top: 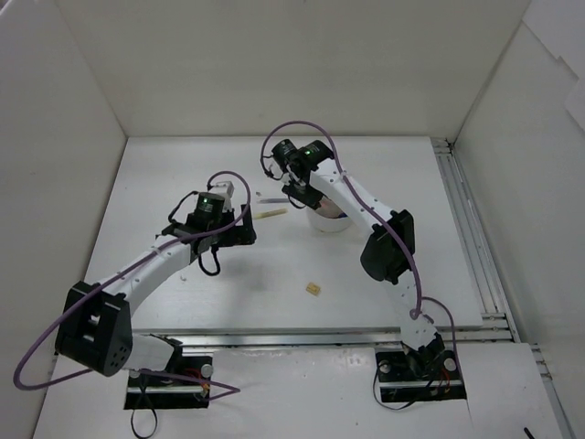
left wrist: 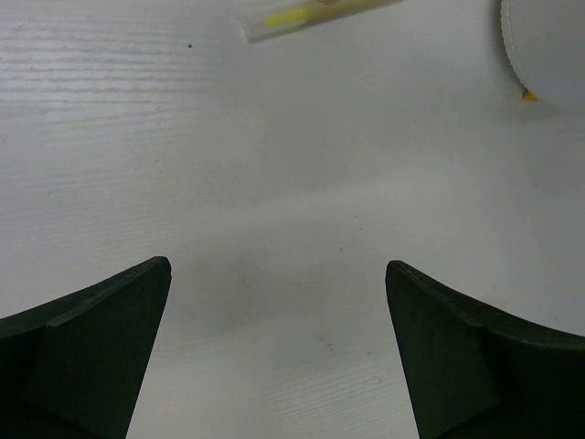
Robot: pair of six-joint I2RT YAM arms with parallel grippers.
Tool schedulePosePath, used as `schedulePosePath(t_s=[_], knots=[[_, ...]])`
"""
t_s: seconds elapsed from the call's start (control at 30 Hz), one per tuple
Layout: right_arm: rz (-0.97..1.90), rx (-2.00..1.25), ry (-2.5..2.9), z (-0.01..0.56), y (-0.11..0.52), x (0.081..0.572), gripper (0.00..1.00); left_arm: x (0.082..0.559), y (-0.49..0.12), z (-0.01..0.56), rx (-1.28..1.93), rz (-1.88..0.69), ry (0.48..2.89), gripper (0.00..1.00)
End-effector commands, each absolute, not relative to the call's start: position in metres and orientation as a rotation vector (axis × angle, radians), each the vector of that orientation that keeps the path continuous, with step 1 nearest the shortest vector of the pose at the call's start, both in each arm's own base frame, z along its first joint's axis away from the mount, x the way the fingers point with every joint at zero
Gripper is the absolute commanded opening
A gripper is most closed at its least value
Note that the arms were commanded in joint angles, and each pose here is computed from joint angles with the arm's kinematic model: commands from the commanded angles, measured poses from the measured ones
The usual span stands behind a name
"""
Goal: Sort the stationery into containers
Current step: Place the pen in the storage box, then pick up the pen from the center of the board.
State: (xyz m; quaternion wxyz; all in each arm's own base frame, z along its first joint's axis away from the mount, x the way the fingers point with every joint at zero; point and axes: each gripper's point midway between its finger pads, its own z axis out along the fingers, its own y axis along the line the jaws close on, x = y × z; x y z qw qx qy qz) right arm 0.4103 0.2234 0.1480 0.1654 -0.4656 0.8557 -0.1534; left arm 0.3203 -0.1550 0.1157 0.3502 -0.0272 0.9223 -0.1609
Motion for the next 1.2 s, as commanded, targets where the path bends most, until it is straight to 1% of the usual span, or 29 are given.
schedulePosePath(t_s=[0.0,0.03,0.07,0.1,0.2,0.27,0.3,0.33,0.37,0.4,0.5,0.53,0.57,0.63,0.7,0.73,0.77,0.83,0.93,1.17], knots=[[-0.442,-1.297,2.402,0.168,0.224,0.416,0.37,0.347,-0.184,0.149,0.229,-0.522,2.255,0.99],[-0.440,-1.288,2.398,0.169,0.224,0.417,0.52,0.352,-0.186,0.151,0.274,-0.513,2.239,0.99],[-0.434,-1.265,2.384,0.175,0.225,0.419,0.58,0.354,-0.186,0.140,0.294,-0.494,2.272,0.99],[-0.425,-1.245,2.377,0.180,0.226,0.419,0.66,0.359,-0.187,0.139,0.310,-0.485,2.275,0.99],[-0.378,-1.169,2.334,0.203,0.229,0.417,0.74,0.372,-0.189,0.129,0.377,-0.446,2.289,0.99],[-0.334,-1.114,2.297,0.222,0.230,0.411,0.76,0.381,-0.189,0.121,0.389,-0.414,2.309,0.99],[-0.307,-1.077,2.286,0.231,0.231,0.408,0.78,0.385,-0.190,0.123,0.397,-0.413,2.307,0.99],[-0.283,-1.053,2.275,0.237,0.231,0.404,0.84,0.390,-0.194,0.128,0.411,-0.425,2.294,0.99],[-0.235,-1.023,2.248,0.249,0.230,0.398,0.85,0.393,-0.196,0.124,0.441,-0.421,2.293,0.99],[-0.203,-0.991,2.244,0.252,0.231,0.394,0.98,0.396,-0.199,0.124,0.460,-0.428,2.283,0.99],[-0.112,-0.900,2.213,0.265,0.228,0.377,0.98,0.407,-0.203,0.116,0.510,-0.438,2.288,0.99],[-0.105,-0.894,2.235,0.254,0.223,0.370,0.98,0.411,-0.209,0.120,0.534,-0.466,2.273,0.99],[-0.058,-0.835,2.190,0.270,0.222,0.367,0.98,0.416,-0.207,0.110,0.541,-0.471,2.292,0.99],[-0.023,-0.804,2.190,0.262,0.219,0.360,0.98,0.419,-0.215,0.105,0.576,-0.538,2.295,0.99],[0.025,-0.733,2.174,0.271,0.211,0.351,0.98,0.424,-0.217,0.104,0.594,-0.576,2.274,0.99],[0.036,-0.739,2.192,0.261,0.210,0.344,0.98,0.429,-0.214,0.102,0.580,-0.578,2.275,0.99],[0.071,-0.708,2.160,0.272,0.209,0.340,0.98,0.432,-0.214,0.100,0.572,-0.567,2.281,0.99],[0.096,-0.704,2.163,0.265,0.206,0.334,0.98,0.442,-0.208,0.095,0.555,-0.565,2.294,1.00],[0.156,-0.672,2.120,0.272,0.205,0.326,0.98,0.451,-0.212,0.093,0.561,-0.598,2.299,0.99],[0.210,-0.610,2.082,0.280,0.195,0.312,0.98,0.457,-0.217,0.079,0.589,-0.594,2.335,0.99]])
